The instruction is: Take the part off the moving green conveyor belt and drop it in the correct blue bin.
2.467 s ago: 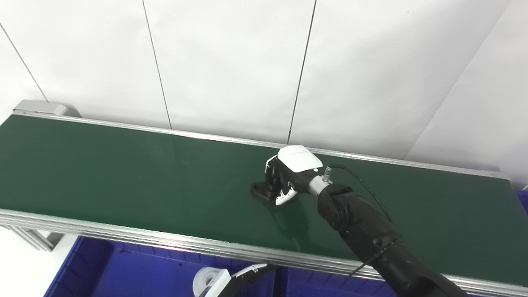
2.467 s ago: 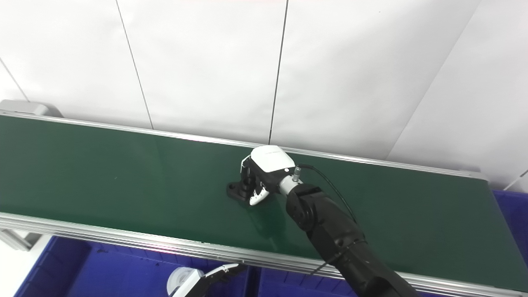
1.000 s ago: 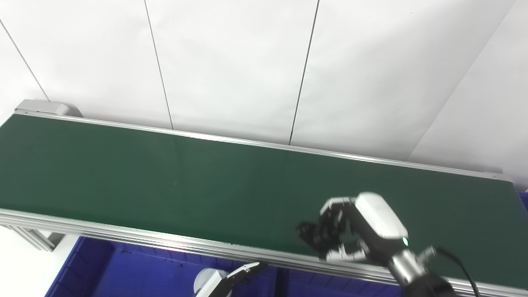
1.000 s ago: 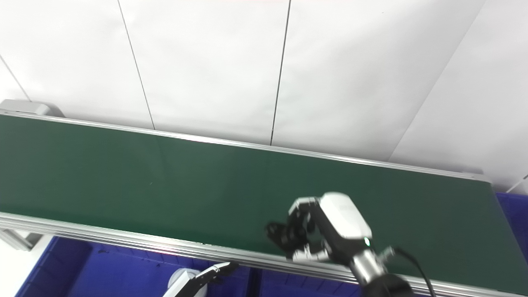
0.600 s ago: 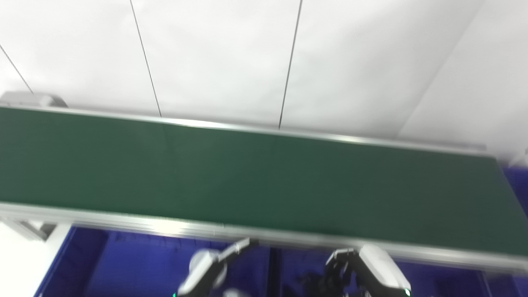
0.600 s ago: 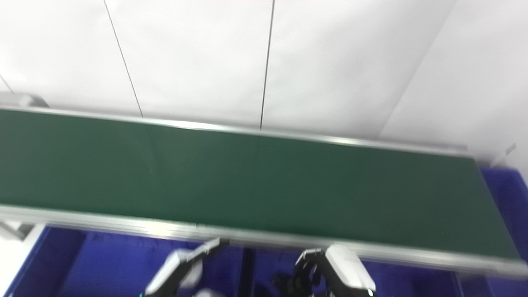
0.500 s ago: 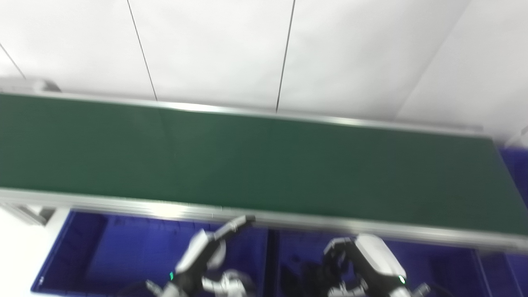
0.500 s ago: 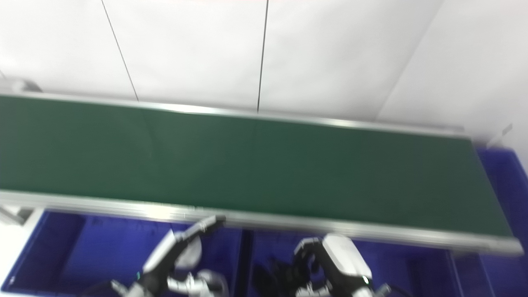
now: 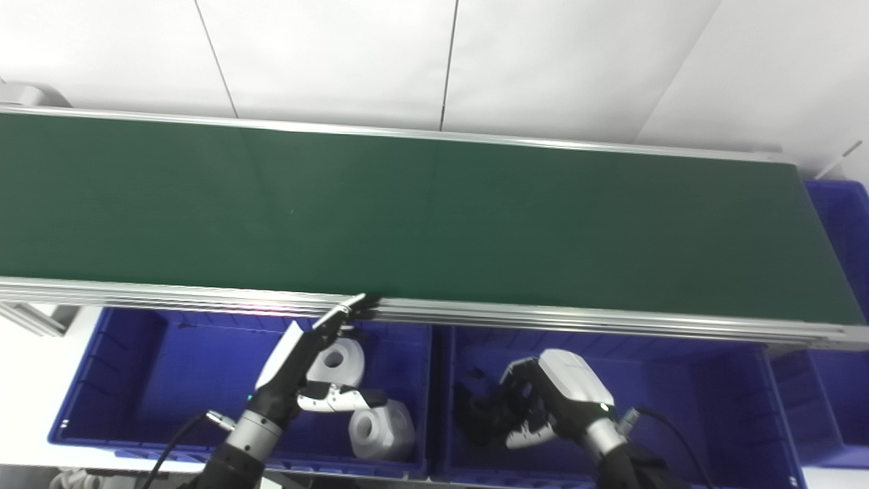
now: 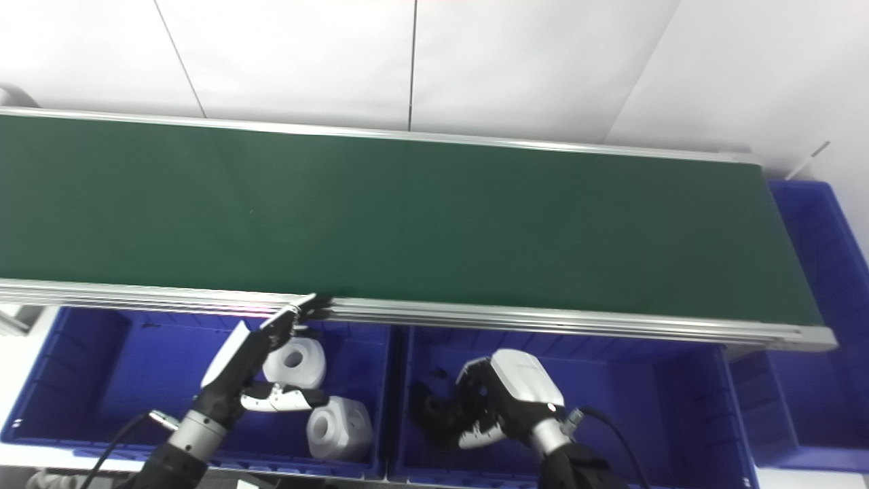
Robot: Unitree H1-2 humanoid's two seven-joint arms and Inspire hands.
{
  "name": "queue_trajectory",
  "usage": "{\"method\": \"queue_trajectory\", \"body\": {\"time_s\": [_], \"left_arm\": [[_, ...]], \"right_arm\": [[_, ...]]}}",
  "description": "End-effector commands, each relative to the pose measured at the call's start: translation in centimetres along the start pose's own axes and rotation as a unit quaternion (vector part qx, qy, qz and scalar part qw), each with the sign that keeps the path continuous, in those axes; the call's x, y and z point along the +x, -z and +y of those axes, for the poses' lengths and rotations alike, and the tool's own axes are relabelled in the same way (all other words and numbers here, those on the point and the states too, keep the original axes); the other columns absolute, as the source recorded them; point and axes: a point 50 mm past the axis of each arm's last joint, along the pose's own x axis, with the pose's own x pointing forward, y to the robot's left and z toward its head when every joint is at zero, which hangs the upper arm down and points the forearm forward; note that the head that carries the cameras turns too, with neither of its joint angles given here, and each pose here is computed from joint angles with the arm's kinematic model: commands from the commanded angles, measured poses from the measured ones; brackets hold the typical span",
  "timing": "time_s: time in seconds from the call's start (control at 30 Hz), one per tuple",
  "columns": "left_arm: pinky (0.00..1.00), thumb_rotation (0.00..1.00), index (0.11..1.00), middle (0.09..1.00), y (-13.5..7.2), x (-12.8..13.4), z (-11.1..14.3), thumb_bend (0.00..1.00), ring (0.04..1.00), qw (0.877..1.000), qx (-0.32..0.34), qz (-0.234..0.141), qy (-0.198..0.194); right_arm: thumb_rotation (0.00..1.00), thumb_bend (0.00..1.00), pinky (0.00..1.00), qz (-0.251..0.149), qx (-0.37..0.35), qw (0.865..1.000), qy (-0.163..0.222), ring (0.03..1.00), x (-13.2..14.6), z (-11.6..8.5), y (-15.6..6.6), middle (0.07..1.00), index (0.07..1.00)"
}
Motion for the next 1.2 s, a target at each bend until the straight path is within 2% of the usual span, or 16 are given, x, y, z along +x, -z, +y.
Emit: {"method": "queue_trajectory", "body": {"time_s": [0.0, 0.03, 0.07, 0.1, 0.13, 0.23, 0.3, 0.43, 0.57, 0.63, 0.7, 0.87, 1.03, 1.17], "left_arm": [[0.71, 0.52, 0.861, 0.870, -1.2, 0.3, 0.0, 0.83, 0.833, 0.999, -0.007, -0.034, 0.002], [0.71, 0.52, 0.862, 0.871, -1.2, 0.2, 0.0, 0.83, 0.836, 0.999, -0.007, -0.034, 0.002], [0.71, 0.52, 0.862, 0.873, -1.3, 0.2, 0.0, 0.83, 0.839, 0.999, -0.008, -0.034, 0.003], [0.72, 0.52, 0.863, 0.874, -1.3, 0.1, 0.0, 0.83, 0.841, 0.999, -0.010, -0.034, 0.003], [0.72, 0.52, 0.863, 0.875, -1.3, 0.0, -0.1, 0.83, 0.841, 0.999, -0.010, -0.034, 0.003], [0.71, 0.51, 0.859, 0.872, -1.5, -0.2, -0.1, 0.83, 0.836, 0.999, -0.010, -0.035, 0.002], [0.72, 0.51, 0.859, 0.875, -1.6, -0.3, -0.1, 0.82, 0.838, 0.999, -0.013, -0.036, 0.004], [0.72, 0.50, 0.861, 0.880, -1.7, -0.7, -0.1, 0.82, 0.845, 0.999, -0.016, -0.034, 0.007], [0.72, 0.48, 0.860, 0.878, -1.8, -0.9, 0.0, 0.81, 0.838, 0.999, -0.017, -0.035, 0.009], [0.72, 0.49, 0.861, 0.878, -1.8, -1.0, 0.1, 0.81, 0.837, 0.999, -0.015, -0.034, 0.012], [0.72, 0.49, 0.861, 0.880, -1.7, -1.1, 0.2, 0.81, 0.839, 0.999, -0.015, -0.033, 0.014], [0.72, 0.47, 0.860, 0.881, -1.5, -1.2, 0.3, 0.81, 0.836, 0.999, -0.013, -0.029, 0.016], [0.72, 0.47, 0.867, 0.879, -1.4, -1.0, 0.4, 0.81, 0.834, 0.999, -0.014, -0.028, 0.018], [0.73, 0.45, 0.871, 0.885, -1.3, -0.9, 0.4, 0.80, 0.843, 0.999, -0.019, -0.026, 0.020]], "right_arm": [[0.00, 0.55, 0.19, 0.013, 0.019, 0.999, 0.028, 0.255, 0.0, -0.9, -0.2, 0.478, 0.757], [0.00, 0.56, 0.19, 0.015, 0.017, 0.999, 0.030, 0.272, -0.1, -1.0, -0.3, 0.478, 0.804], [0.11, 0.60, 0.35, 0.016, 0.012, 0.999, 0.030, 0.490, -0.2, -1.1, -0.3, 0.661, 0.841], [0.18, 0.63, 0.51, 0.015, 0.009, 0.999, 0.030, 0.653, -0.3, -1.2, -0.4, 0.780, 0.867], [0.23, 0.65, 0.63, 0.013, 0.011, 0.999, 0.031, 0.767, -0.5, -1.3, -0.4, 0.864, 0.886], [0.32, 0.71, 0.81, 0.003, 0.025, 0.999, 0.037, 0.930, -1.4, -1.6, -0.8, 0.970, 0.921], [0.36, 0.73, 0.87, -0.007, 0.040, 0.998, 0.047, 0.977, -2.4, -1.9, -1.4, 0.991, 0.934], [0.39, 0.76, 0.91, -0.027, 0.067, 0.995, 0.066, 0.999, -4.1, -2.4, -2.4, 1.000, 0.951], [0.39, 0.78, 0.91, -0.070, 0.133, 0.986, 0.076, 0.991, -6.0, -2.4, -3.5, 1.000, 0.995], [0.34, 0.84, 0.84, -0.096, 0.153, 0.981, 0.072, 0.966, -6.8, -2.1, -3.7, 1.000, 0.999], [0.34, 0.90, 0.80, -0.115, 0.162, 0.978, 0.065, 0.945, -7.5, -1.8, -3.9, 1.000, 1.000], [0.41, 0.93, 0.87, -0.153, 0.194, 0.966, 0.072, 0.957, -8.0, -0.9, -4.2, 0.999, 1.000], [0.38, 0.94, 0.82, -0.165, 0.231, 0.954, 0.097, 0.924, -7.5, -0.4, -3.8, 0.972, 0.999], [0.38, 0.95, 0.83, -0.163, 0.252, 0.948, 0.104, 0.927, -7.0, -0.3, -3.5, 0.986, 1.000]]}}
